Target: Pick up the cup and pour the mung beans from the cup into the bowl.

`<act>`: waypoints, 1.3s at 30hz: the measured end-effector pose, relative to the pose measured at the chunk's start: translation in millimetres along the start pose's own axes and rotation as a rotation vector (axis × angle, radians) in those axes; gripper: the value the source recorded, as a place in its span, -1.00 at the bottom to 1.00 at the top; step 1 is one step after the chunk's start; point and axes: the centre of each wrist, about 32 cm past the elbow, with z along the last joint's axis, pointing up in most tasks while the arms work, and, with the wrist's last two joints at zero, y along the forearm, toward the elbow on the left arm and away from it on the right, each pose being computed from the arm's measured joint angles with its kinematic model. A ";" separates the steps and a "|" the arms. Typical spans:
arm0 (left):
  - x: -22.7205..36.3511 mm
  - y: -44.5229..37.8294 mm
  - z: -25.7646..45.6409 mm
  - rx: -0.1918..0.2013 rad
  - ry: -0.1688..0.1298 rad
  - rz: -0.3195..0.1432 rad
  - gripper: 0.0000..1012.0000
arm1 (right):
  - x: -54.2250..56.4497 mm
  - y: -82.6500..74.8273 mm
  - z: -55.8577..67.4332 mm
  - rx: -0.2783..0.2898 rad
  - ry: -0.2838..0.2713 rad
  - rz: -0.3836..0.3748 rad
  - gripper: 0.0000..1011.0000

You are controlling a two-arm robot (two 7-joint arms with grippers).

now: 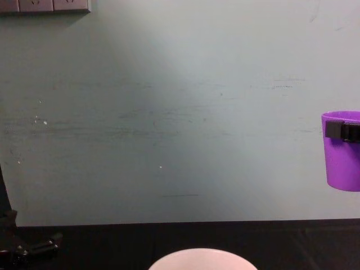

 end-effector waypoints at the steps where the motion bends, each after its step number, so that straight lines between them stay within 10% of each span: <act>1: 0.0 0.0 0.0 0.000 0.000 0.000 0.98 | 0.0 0.0 0.0 0.000 0.000 0.000 0.45; 39: 0.0 0.0 0.0 0.000 0.000 0.000 0.98 | 0.0 0.0 0.0 0.000 0.000 0.000 0.45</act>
